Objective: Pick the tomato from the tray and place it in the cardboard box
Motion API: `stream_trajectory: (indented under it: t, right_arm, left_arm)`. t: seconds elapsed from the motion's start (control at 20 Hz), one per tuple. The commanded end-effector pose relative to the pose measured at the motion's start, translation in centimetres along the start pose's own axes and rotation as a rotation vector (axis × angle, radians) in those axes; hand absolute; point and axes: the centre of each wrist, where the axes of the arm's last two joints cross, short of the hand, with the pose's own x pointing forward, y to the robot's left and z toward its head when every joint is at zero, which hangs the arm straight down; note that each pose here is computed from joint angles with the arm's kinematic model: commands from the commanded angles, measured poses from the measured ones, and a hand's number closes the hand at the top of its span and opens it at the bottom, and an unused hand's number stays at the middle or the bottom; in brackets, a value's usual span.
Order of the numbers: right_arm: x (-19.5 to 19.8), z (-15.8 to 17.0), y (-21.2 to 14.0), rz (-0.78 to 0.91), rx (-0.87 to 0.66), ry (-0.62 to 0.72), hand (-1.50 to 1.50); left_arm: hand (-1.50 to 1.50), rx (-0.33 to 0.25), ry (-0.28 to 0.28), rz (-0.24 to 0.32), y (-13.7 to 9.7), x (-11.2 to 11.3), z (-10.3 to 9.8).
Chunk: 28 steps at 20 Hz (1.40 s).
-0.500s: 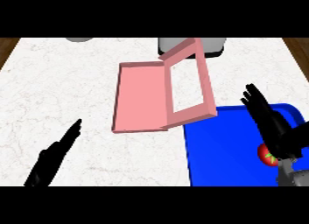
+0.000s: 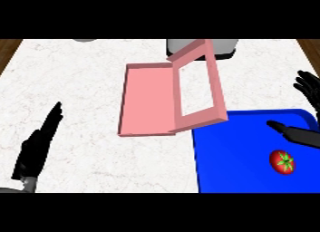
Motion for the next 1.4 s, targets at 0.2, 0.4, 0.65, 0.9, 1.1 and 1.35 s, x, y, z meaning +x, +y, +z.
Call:
stream_trajectory:
  t: [0.2,0.4,0.65,0.9,1.1,1.35]
  right_arm:
    - [-6.6,4.4,-3.9,-0.063,-0.158,-0.093,-1.50]
    - [-3.6,3.5,-7.6,0.231,0.026,-0.020,-1.50]
    - [-0.1,2.5,-11.7,0.549,0.227,0.085,-1.50]
    - [2.3,2.8,-11.5,0.763,0.523,0.272,-1.50]
    - [2.9,3.6,-8.7,0.785,0.648,0.356,-1.50]
    - [3.7,3.3,-4.7,0.821,0.650,0.401,-1.50]
  left_arm:
    - [0.00,0.075,-0.021,0.008,-1.7,1.8,0.0]
    - [0.00,0.068,-0.019,0.011,-0.4,1.6,0.3]
    - [0.00,0.060,-0.017,-0.001,0.0,1.6,-0.4]
    - [0.00,0.058,-0.016,-0.013,-0.6,1.9,0.5]
    - [0.00,0.061,-0.023,0.017,-0.4,1.3,0.6]
    - [0.00,0.057,-0.017,0.020,-0.9,1.4,0.6]
